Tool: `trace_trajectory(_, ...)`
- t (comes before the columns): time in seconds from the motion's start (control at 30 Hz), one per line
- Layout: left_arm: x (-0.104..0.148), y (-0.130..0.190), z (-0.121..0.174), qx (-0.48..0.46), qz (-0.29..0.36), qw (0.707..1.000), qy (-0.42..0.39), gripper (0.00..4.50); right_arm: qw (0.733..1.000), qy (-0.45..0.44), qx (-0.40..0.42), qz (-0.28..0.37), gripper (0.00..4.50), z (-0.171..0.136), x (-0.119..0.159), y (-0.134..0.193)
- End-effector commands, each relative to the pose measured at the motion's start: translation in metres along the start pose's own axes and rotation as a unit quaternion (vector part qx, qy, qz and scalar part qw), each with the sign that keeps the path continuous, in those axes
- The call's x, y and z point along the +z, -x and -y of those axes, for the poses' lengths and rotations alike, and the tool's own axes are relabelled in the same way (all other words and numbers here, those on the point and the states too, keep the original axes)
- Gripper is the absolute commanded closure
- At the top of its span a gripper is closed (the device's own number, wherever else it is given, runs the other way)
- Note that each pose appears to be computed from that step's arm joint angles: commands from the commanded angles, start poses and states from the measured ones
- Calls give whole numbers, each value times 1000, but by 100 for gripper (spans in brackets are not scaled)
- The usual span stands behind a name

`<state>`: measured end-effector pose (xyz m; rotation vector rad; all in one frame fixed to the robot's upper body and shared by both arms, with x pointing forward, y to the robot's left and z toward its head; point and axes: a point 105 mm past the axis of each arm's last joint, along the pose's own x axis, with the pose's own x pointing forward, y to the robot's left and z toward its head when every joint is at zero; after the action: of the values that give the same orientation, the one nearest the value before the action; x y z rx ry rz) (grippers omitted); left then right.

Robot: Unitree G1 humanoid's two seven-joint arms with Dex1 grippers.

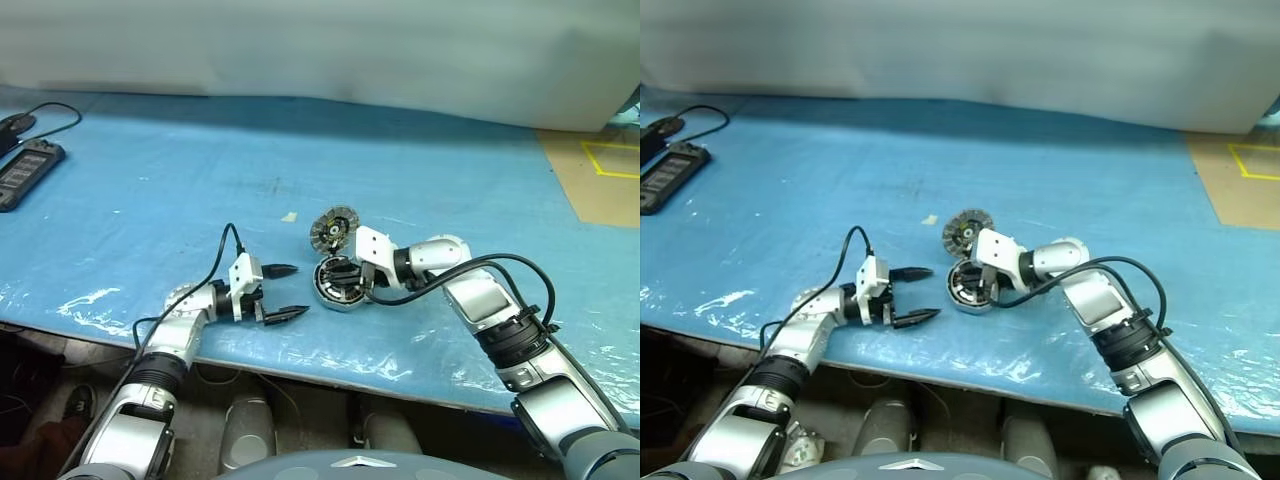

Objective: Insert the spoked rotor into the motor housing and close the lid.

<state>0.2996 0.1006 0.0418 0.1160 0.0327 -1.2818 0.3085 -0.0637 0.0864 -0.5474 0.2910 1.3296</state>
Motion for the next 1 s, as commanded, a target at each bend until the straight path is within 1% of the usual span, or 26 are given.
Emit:
trace_trajectory(0.03,1,-2,1,-3,3,1000,-4,0,988,-149,31,13,385,-15,-27,-11)
trace_trajectory(0.17,1,-2,5,-4,5,1000,-2,0,990,-131,15,-51,385,-16,-52,-8)
trace_trajectory(0.27,1,-2,5,-3,5,1000,-2,0,990,-127,14,-53,385,-16,-54,-7)
trace_trajectory(0.33,4,-2,4,-1,6,1000,-5,0,992,-101,2,-73,385,-13,-58,-4)
trace_trajectory(0.4,5,-2,3,-1,6,1000,-6,0,993,-58,-12,-105,385,-8,-64,0)
trace_trajectory(0.47,5,-2,3,-1,6,1000,-5,0,995,-58,-11,-84,385,-7,-56,2)
trace_trajectory(0.57,6,-2,5,-4,7,1000,-3,0,995,-97,4,1,385,-10,-31,4)
trace_trajectory(0.73,9,-2,0,-1,7,1000,-8,0,985,-133,1,109,385,-2,5,19)
trace_trajectory(1.0,11,-4,-4,-3,7,1000,-11,0,975,-156,-28,157,385,12,19,36)
